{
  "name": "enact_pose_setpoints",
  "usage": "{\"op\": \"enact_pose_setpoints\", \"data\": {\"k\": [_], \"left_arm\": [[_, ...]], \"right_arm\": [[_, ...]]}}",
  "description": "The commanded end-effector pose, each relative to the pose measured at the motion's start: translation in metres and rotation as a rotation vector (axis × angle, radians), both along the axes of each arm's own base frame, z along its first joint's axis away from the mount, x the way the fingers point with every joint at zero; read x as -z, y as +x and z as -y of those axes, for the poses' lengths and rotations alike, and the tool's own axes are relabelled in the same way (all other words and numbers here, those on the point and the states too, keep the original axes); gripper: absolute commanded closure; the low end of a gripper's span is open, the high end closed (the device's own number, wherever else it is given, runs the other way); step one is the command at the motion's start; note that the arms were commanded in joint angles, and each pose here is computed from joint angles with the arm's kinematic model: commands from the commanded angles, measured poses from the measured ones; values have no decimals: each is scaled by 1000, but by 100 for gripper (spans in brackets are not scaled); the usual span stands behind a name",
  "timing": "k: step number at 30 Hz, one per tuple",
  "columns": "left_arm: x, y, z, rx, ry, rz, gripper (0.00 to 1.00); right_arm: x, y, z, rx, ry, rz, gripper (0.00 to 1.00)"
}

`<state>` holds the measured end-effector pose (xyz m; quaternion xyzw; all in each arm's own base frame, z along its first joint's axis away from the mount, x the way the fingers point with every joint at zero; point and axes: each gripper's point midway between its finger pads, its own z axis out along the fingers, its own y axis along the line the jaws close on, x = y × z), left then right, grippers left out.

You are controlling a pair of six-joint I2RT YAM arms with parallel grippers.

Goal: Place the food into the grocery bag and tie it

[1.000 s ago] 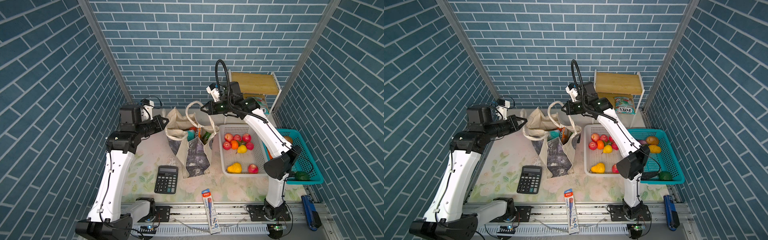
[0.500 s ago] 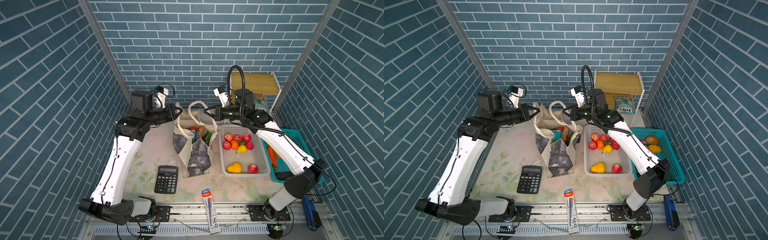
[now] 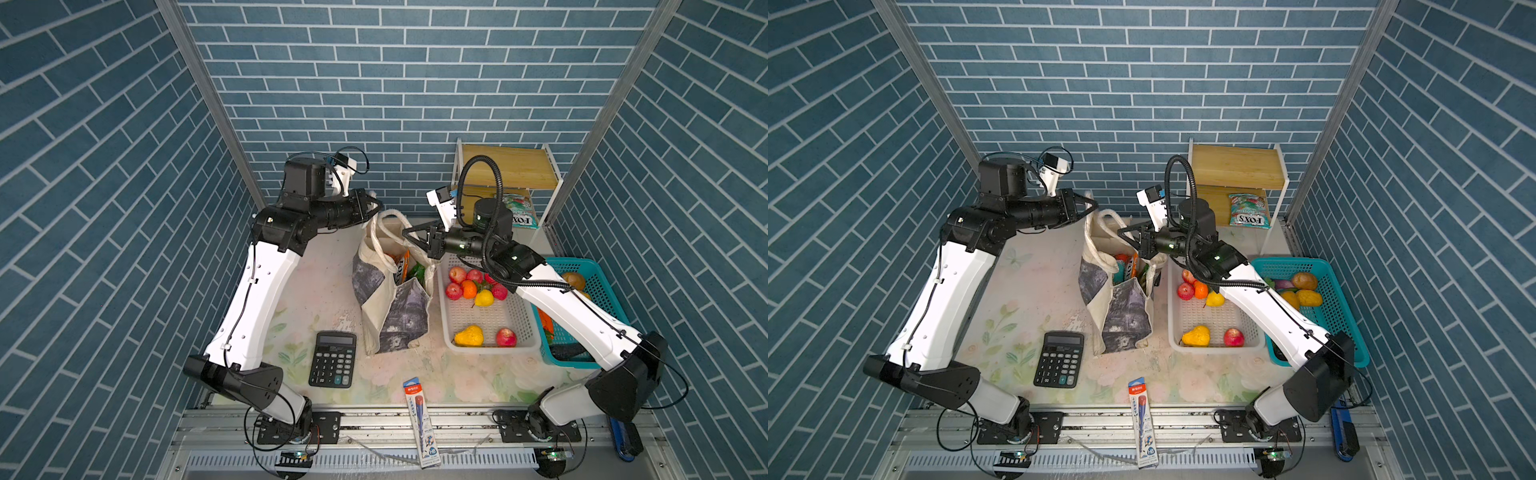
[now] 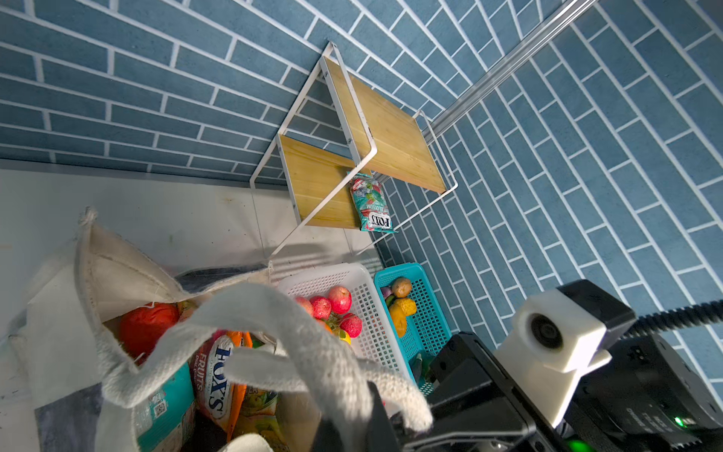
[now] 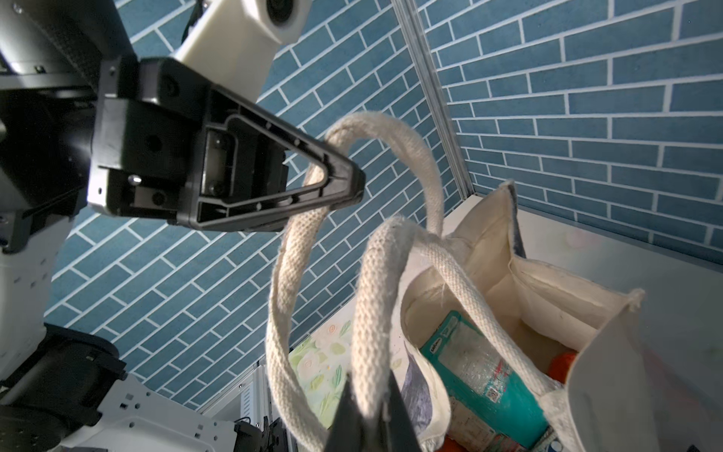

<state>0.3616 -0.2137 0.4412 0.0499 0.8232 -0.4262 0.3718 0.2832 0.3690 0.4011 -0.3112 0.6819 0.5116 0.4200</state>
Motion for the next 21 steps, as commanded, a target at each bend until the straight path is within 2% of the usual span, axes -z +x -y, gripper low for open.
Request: {"op": "enact_pose_setpoints", "data": {"k": [1,13,21], "left_arm": [[-17,-7,12,55,-14,67,100],[-16,-25,23,101,2,70,100],[-1,-42,20,111,14,50,100]], "right_arm": [[-14,-18,-9,-86,25,103,100],[3,-11,-42,-164,-5,94,100],[-20,10,-46,-73,80,165,100]]}}
